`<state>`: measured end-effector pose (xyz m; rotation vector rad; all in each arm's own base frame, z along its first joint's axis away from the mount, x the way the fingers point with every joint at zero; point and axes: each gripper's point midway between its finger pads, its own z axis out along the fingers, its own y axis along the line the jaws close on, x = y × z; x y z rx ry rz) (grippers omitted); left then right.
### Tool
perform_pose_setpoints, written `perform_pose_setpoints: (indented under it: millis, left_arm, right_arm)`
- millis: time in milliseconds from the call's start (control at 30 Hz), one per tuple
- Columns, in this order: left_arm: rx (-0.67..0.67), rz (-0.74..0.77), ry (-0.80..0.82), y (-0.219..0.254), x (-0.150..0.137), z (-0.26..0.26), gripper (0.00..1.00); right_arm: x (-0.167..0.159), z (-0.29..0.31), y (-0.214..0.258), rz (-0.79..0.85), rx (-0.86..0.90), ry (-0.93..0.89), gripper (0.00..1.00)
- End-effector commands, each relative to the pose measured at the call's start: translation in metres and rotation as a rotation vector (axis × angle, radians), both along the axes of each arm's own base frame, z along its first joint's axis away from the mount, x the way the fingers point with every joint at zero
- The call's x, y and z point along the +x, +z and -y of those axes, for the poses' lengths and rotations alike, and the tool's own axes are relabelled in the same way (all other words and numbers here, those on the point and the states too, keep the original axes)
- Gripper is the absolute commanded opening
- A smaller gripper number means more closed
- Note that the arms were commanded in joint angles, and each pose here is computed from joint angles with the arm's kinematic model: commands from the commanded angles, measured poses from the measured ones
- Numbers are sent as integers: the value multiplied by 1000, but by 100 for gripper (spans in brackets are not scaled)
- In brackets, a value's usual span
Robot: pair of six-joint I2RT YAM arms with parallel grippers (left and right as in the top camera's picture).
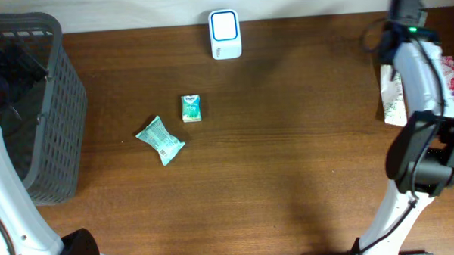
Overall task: Scan the item barcode
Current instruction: 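Carry the orange tissue pack to the right edge and release, then reach the right gripper to the small teal box and grasp it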
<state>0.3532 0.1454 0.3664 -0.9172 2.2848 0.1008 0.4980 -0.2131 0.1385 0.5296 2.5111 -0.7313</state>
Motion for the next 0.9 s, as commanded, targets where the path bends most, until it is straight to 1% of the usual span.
perform_pose_setpoints:
  millis: [0,33,67,100,133,167,200,233,333,400,467,500,533,600,633,667,767,800,833,867]
  left_arm:
    - [18,1,-4,3,-1,-2,99]
    - [18,1,-4,3,-1,-2,99]
    - [18,1,-4,3,-1,-2,99]
    - [18,1,-4,3,-1,-2,99]
    - [17,1,-4,3,-1,-2,99]
    - [17,1,-4,3,-1,-2,99]
    - [17,1,-4,3,-1,-2,99]
    - [18,1,-4,3,-1,-2,99]
    - [18,1,-4,3,-1,-2,99]
    - [17,1,-4,3,-1,-2,99]
    - [18,1,-4,3,-1,-2,99]
    - [18,1,-4,3,-1,-2,99]
    - [17,1,-4,3,-1,-2,99]
    - [18,1,-4,3,-1,-2,99]
    - [17,1,-4,3,-1,-2,99]
    - [17,1,-4,3,-1,-2,99]
    - [18,1,-4,3,-1,-2,99]
    - [18,1,-4,3,-1,-2,99]
    - [17,1,-4,3,-1,-2,99]
    - [18,1,-4,3,-1,-2,99]
  right_arm:
    - [-19,26,-12,4,122,-41,4]
    - [-23,29,-18,17,197,-34,10]
    - [-24,29,-21,23,233,-28,20]
    - [-26,30,-23,21,239,-30,33]
    - [-27,30,-25,16,241,-31,49]
    - [-28,29,-29,9,244,-32,61]
    - [-29,28,-32,3,250,-30,69]
    - [-25,15,-38,9,304,5,72]
    - [-8,-26,-39,53,450,117,72]
    - [4,-50,-28,72,451,175,72]
    - [19,-94,-4,101,436,275,72]
    - [25,-125,10,115,440,341,72]
    - [29,-170,22,127,485,440,72]
    - [28,-243,28,120,595,601,73]
    - [21,-295,26,95,678,712,80]
    - [14,-339,21,64,731,799,80]
    - [3,-423,-6,5,739,950,81]
    - [1,-444,-15,1,744,983,84]
    - [-3,-473,-30,-11,764,1005,89]
    - [-5,-488,-37,-10,789,992,91]
